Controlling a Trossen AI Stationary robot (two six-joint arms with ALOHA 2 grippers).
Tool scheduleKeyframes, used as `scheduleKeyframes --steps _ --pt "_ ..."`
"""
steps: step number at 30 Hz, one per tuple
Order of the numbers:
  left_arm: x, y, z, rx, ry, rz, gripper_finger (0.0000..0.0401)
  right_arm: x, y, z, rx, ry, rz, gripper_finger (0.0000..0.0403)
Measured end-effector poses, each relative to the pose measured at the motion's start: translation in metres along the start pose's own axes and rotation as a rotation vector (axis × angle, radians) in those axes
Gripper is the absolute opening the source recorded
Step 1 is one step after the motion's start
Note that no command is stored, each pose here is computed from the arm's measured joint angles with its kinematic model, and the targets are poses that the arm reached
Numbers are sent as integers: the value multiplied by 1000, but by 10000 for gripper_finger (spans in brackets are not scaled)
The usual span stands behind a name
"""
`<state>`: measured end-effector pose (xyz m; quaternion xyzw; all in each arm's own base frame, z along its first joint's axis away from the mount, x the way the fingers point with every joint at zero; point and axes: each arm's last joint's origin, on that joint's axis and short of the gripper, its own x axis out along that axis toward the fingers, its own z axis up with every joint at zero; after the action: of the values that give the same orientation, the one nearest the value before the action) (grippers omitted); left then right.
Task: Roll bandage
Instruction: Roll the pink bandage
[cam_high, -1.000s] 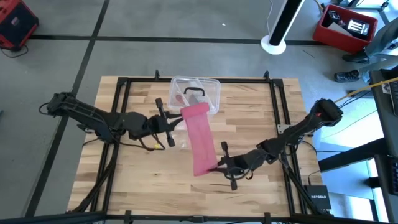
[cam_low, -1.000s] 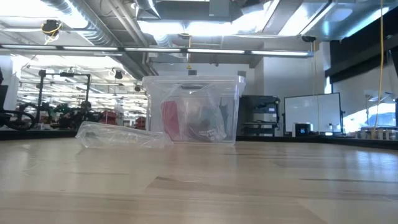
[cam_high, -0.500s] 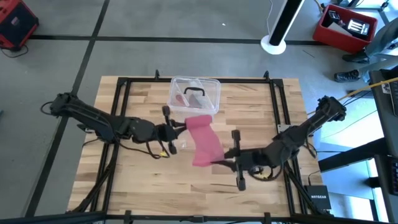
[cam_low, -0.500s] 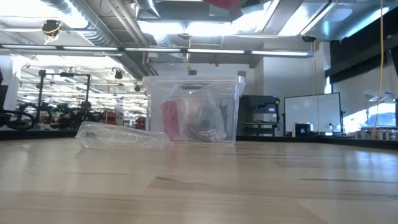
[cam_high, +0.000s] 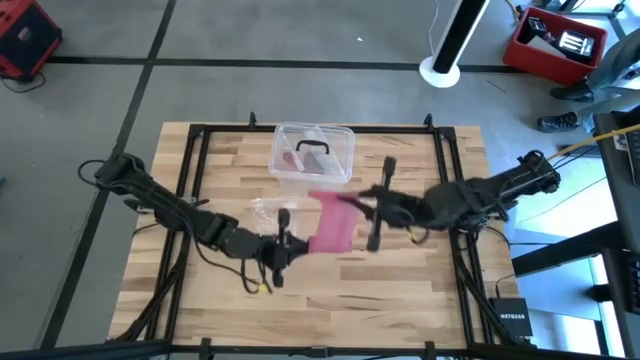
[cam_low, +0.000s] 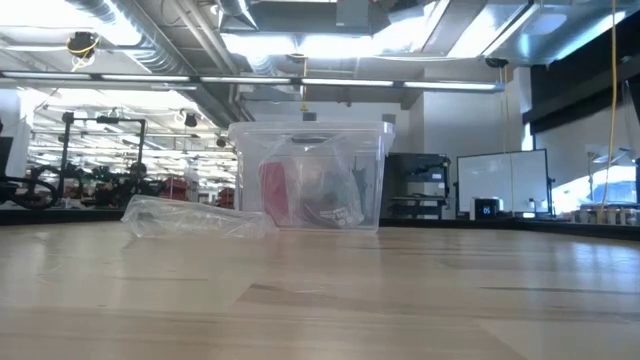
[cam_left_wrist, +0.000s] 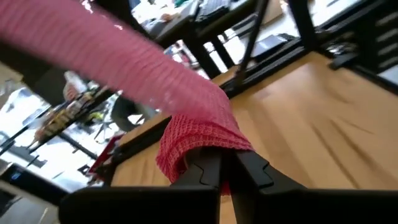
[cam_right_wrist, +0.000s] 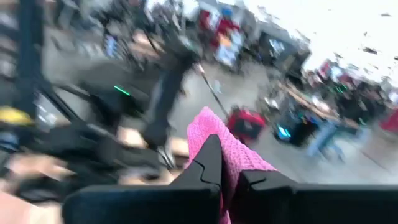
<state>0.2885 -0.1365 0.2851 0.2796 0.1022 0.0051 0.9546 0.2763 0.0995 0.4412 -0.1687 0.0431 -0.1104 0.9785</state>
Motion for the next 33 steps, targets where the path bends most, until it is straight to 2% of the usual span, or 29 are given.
scheduleKeyframes --steps 3,6,12,17,19,22,25,30,33 --pt "-3 -13 4 4 -28 -29 2 12 -17 -17 11 98 -17 5" --pt "-10 -21 13 7 -89 -42 2 27 -30 -36 53 128 66 5" --pt "-24 -29 37 81 -178 -51 2 46 -42 -82 132 212 138 4" --pt "-35 -22 62 156 -221 0 3 52 -31 -121 240 222 236 4" --pt "-43 -16 71 201 -217 54 3 53 -23 -140 283 229 247 4" --pt "-53 -2 80 254 -186 157 3 51 -9 -159 412 183 311 4" --pt "-57 15 81 256 -162 211 3 49 4 -175 498 193 345 5" --pt "-42 30 69 257 -82 241 3 48 14 -181 558 229 365 8" --pt "-34 34 61 232 -45 248 3 49 13 -181 588 235 343 36"
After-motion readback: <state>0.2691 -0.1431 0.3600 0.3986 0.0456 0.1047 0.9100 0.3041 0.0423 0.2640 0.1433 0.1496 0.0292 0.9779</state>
